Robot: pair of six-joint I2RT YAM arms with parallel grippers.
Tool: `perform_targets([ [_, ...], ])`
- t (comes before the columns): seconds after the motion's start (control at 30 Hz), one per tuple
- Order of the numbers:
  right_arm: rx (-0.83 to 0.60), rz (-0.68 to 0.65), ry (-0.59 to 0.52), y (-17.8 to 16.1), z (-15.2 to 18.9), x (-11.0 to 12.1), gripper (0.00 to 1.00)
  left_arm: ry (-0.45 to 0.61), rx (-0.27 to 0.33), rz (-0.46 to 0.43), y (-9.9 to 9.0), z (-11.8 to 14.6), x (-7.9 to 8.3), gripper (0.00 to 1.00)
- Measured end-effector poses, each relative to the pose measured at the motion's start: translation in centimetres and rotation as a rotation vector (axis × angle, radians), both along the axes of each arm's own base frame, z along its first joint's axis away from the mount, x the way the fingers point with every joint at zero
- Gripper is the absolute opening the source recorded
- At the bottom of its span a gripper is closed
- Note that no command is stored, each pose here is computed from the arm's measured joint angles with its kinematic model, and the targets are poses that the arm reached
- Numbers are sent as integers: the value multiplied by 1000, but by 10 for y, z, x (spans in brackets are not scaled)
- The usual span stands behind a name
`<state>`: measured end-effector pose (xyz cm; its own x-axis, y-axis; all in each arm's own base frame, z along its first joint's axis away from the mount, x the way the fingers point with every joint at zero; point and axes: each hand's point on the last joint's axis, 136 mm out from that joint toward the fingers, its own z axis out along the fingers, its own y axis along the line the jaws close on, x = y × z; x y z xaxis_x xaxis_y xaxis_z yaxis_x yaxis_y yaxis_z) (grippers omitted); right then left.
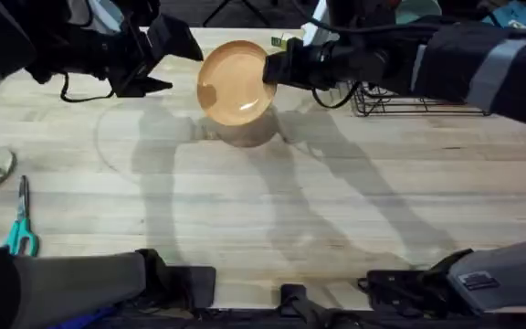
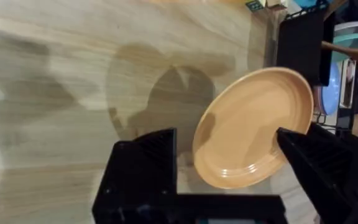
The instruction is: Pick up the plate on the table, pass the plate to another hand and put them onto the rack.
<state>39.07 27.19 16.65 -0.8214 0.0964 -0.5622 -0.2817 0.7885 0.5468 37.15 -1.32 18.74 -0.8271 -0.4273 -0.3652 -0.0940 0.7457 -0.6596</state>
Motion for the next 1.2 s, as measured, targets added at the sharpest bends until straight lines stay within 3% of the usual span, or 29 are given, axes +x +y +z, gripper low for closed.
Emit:
perform_targets([
  [0.17, -55, 56, -62, -5, 0, 2, 29, -44, 12, 0, 1, 14, 4, 995],
  [0.27, -82, 71, -112, -14, 7, 7, 29, -123, 33, 0, 1, 42, 3, 995],
  [0.43, -109, 83, -269, -36, 54, 9, 29, -304, 82, 0, -2, 106, -9, 995],
  [0.6, -139, 72, -389, -63, 95, 3, 29, -422, 137, -27, -8, 139, -28, 995],
  [0.93, -245, -34, -523, -140, 136, 8, 29, -556, 222, -71, -14, 169, -52, 995],
  [1.2, -468, -57, -720, -203, 171, 7, 29, -569, 233, -77, -15, 171, -54, 995],
])
